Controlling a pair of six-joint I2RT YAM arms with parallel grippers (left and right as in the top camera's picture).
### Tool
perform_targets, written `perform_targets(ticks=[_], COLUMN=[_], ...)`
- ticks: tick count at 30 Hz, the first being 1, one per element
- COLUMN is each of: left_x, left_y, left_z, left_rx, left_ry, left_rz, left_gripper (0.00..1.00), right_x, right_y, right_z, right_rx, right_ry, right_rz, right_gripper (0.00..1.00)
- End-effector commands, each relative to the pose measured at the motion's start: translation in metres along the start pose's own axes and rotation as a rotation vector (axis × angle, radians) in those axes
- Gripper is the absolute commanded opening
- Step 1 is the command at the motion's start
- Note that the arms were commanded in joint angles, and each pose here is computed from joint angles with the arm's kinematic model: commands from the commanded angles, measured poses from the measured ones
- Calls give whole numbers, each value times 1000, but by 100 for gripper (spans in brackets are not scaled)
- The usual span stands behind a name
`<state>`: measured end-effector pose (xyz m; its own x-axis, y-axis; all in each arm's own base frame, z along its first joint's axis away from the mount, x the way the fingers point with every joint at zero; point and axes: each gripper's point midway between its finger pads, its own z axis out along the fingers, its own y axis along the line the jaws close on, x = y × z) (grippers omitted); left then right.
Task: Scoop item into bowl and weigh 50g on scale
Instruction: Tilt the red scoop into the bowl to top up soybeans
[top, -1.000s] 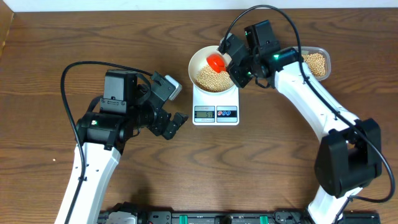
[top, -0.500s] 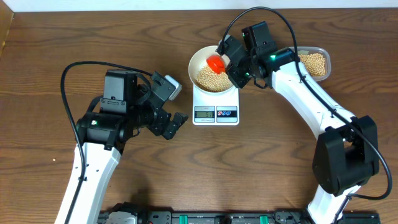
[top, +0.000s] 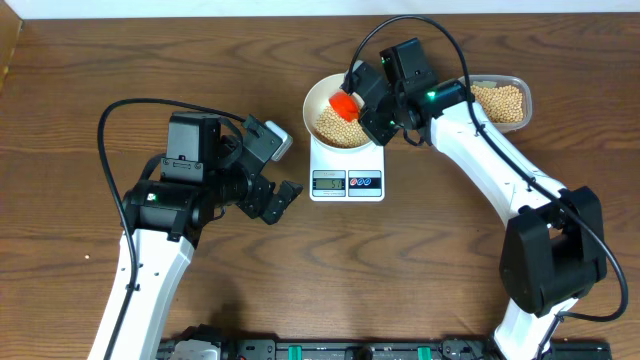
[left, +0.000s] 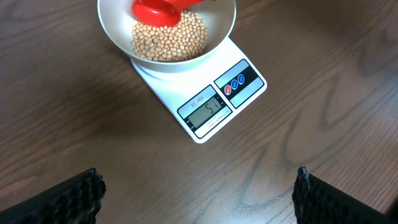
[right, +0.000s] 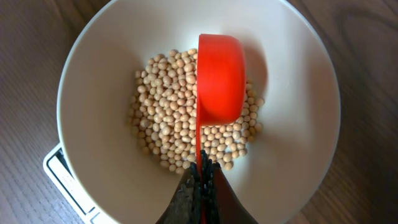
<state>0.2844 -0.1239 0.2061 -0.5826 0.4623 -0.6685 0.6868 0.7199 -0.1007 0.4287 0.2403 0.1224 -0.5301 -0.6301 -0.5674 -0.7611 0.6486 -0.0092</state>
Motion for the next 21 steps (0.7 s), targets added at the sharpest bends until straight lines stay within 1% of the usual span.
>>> perform_targets(ticks=[1,14,21], left_x=[-8,-8,-8], left_y=[2,2,2], left_z=[-3,-3,-3], left_rx=[-11,-11,-11], left_ry=[-13,-13,-13], left_rz=[27,27,27], left_gripper=[99,99,99], right_x=[6,11,7], right_y=[7,16,28], right_z=[10,11,10], right_rx=[-18,-44,-117], right_ry=[28,55,28], right_rz=[-18,-17,-12], right_gripper=[1,1,1])
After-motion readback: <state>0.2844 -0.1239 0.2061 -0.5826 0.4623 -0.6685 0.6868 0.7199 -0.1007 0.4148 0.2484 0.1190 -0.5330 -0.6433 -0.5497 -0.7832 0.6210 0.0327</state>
